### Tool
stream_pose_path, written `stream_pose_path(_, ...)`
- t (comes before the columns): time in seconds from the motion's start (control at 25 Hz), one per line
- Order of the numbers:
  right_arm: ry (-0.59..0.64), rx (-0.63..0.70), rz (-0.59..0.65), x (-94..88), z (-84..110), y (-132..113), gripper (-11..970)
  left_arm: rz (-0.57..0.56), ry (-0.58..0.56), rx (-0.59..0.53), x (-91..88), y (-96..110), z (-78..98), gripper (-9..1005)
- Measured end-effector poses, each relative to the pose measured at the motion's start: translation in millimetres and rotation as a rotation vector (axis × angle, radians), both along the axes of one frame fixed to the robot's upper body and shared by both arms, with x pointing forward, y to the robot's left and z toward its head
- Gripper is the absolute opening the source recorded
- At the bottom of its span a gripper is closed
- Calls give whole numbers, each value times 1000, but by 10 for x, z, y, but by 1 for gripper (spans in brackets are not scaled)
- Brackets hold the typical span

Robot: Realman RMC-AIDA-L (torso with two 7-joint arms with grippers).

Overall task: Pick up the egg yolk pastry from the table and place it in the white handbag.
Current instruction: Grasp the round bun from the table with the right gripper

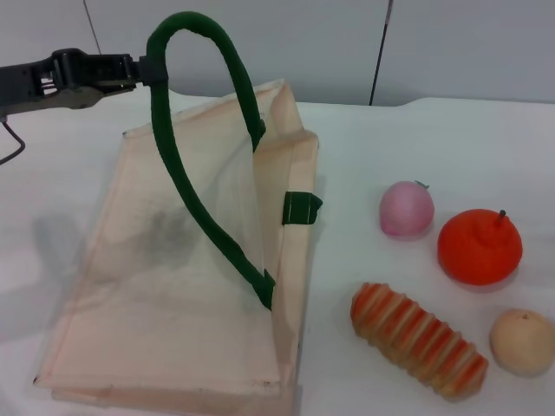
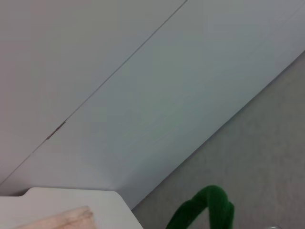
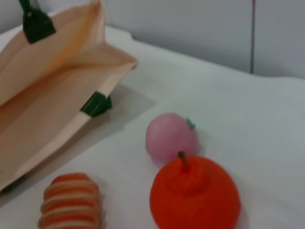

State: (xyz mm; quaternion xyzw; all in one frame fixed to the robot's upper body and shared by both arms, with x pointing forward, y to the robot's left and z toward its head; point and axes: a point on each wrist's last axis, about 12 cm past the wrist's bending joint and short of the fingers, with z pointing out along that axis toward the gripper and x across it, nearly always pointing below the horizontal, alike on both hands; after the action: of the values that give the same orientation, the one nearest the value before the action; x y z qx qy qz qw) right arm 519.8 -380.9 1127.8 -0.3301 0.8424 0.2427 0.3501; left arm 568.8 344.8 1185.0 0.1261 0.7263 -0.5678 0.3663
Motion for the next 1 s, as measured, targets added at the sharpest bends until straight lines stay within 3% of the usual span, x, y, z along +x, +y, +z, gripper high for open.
stream_pose_path(0.44, 148, -62, 143, 53, -77, 292, 856, 6, 5, -4, -12, 22, -2, 120)
stream_pose_path(1.0, 198, -77, 196, 68, -163, 429, 854, 18, 8, -13, -31, 59, -5, 120)
